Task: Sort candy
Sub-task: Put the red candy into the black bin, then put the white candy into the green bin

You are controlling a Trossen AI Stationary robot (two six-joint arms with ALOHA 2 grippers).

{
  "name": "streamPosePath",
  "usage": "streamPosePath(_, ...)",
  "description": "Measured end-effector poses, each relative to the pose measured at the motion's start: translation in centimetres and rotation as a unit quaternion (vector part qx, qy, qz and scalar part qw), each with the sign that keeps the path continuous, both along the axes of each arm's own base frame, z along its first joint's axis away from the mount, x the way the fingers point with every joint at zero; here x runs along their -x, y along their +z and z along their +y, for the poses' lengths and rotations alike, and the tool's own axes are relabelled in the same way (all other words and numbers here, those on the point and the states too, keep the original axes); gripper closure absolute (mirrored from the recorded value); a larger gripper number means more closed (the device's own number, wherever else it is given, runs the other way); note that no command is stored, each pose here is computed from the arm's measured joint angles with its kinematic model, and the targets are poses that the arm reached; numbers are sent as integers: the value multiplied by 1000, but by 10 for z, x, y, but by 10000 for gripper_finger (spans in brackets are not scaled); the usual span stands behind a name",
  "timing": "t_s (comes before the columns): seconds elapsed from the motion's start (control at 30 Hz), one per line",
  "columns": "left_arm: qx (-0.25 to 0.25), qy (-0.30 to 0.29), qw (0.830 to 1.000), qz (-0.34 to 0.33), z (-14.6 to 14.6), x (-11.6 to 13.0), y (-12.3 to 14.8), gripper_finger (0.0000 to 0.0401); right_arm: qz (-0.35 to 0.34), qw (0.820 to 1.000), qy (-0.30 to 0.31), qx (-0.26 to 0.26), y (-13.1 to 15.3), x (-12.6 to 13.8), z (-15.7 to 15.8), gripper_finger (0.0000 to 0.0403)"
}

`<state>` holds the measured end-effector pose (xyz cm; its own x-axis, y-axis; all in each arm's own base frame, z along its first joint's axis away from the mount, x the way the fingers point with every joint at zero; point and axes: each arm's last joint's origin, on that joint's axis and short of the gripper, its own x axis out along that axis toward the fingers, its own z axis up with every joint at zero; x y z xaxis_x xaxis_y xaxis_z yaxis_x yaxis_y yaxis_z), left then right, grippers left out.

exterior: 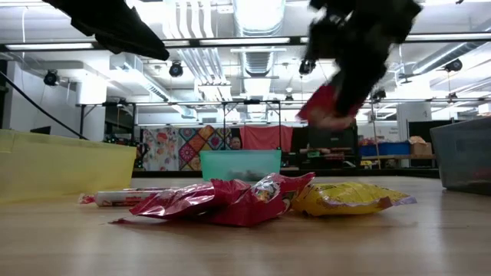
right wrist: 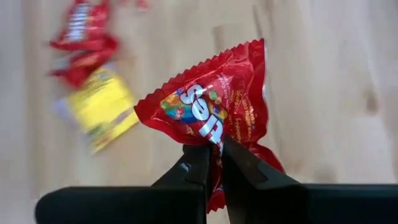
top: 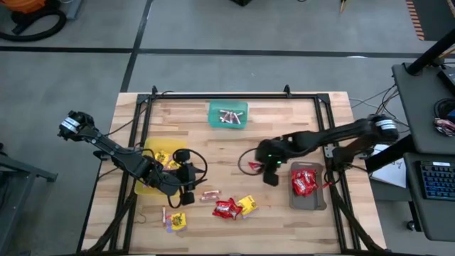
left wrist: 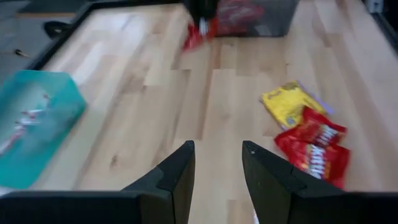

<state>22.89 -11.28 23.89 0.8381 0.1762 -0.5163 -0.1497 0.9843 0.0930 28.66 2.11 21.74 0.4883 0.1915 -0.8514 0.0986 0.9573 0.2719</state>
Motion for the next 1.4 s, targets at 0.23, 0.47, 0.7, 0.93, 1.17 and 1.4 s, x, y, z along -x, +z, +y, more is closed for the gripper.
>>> streamPosePath(0.23,21,-18,1000,3,-2,-1,3,283,172,975,-124,-74,29,67,6,384)
streamPosePath(0.47,29,-25,999,2,-3,-2,6,283,261,943,-193,-68,32,112,17,385)
streamPosePath(0.7,62,-27,998,4,-4,-2,6,283,290,933,-211,-43,13,126,23,322)
streamPosePath(0.93,186,-31,982,26,-9,-1,5,283,290,937,-191,-33,8,124,26,238)
streamPosePath(1.17,373,13,924,80,-22,3,-1,283,160,975,-138,-75,22,98,33,203)
streamPosePath(1.4,513,60,830,209,-62,10,-14,285,47,993,-76,-75,35,73,38,202)
